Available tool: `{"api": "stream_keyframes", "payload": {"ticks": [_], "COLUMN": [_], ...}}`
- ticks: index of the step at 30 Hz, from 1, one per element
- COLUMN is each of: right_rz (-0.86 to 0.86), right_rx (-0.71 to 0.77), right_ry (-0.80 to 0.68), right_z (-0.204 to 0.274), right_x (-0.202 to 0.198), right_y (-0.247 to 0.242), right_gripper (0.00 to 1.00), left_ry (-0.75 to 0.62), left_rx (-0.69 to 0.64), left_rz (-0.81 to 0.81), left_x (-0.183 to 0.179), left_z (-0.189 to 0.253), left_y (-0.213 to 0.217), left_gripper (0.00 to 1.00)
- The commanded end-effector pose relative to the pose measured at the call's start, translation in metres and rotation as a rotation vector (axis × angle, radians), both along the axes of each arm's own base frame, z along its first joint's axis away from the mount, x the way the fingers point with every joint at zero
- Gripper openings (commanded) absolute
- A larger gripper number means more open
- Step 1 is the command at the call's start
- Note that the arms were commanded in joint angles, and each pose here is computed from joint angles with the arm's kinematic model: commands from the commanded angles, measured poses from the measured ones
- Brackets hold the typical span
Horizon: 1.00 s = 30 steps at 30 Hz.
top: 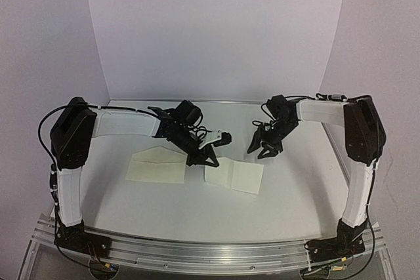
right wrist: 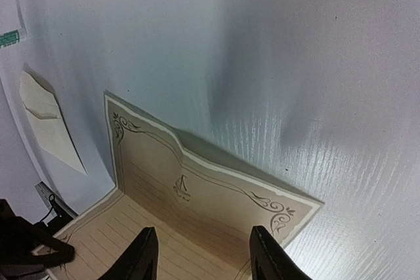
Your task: Place the letter into the envelope and seal it
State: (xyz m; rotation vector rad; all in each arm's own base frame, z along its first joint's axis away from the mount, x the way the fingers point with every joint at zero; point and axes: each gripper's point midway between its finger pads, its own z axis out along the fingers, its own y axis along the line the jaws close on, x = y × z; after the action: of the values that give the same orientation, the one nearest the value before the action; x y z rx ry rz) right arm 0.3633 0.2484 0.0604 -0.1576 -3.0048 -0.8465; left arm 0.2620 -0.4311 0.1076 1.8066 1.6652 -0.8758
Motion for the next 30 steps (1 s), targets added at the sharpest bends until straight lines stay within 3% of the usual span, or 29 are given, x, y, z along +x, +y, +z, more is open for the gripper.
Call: {"api": "stream_keyframes", "payload": {"ticks": [1, 9, 13, 18, 24, 26, 30], "right_rz": [0.011, -0.127, -0.176, -0.152, -0.155, -0.082, 0.224], "right_rx": [0.013, -0.083, -0.087, -0.033, -0.011, 0.006, -0.078], "right_ry": [-0.136, -0.087, -0.027, 0.072, 0.070, 0.003, -0.377], "right_z": [0.045, 0.037, 0.025, -0.001, -0.012, -0.002, 0.038], "right_x": [0.007, -0.031, -0.053, -0.081, -0.075, -0.068, -0.061], "right_y": [-0.003, -0.039, -0.041, -0.017, -0.011, 0.001, 0.025], "right_gripper": [0.51, 0.67, 0.77, 0.78, 0.77, 0.73, 0.72], "left_ry": [0.195, 0.353, 0.387, 0.420, 0.427, 0.436, 0.443], "left_rx": [0.135, 0.205, 0.236, 0.266, 0.343, 0.359, 0.368], "left_rz": [0.131, 0.317, 0.360, 0.398, 0.439, 0.445, 0.430], "left_x": [0.009, 0.058, 0.061, 0.059, 0.059, 0.058, 0.055], "left_z": [-0.025, -0.053, -0.068, -0.082, -0.107, -0.113, -0.118], "left_y": [0.003, -0.003, -0.002, 0.001, 0.010, 0.012, 0.013], "left_gripper": [0.00, 0.00, 0.00, 0.00, 0.00, 0.00, 0.00]}}
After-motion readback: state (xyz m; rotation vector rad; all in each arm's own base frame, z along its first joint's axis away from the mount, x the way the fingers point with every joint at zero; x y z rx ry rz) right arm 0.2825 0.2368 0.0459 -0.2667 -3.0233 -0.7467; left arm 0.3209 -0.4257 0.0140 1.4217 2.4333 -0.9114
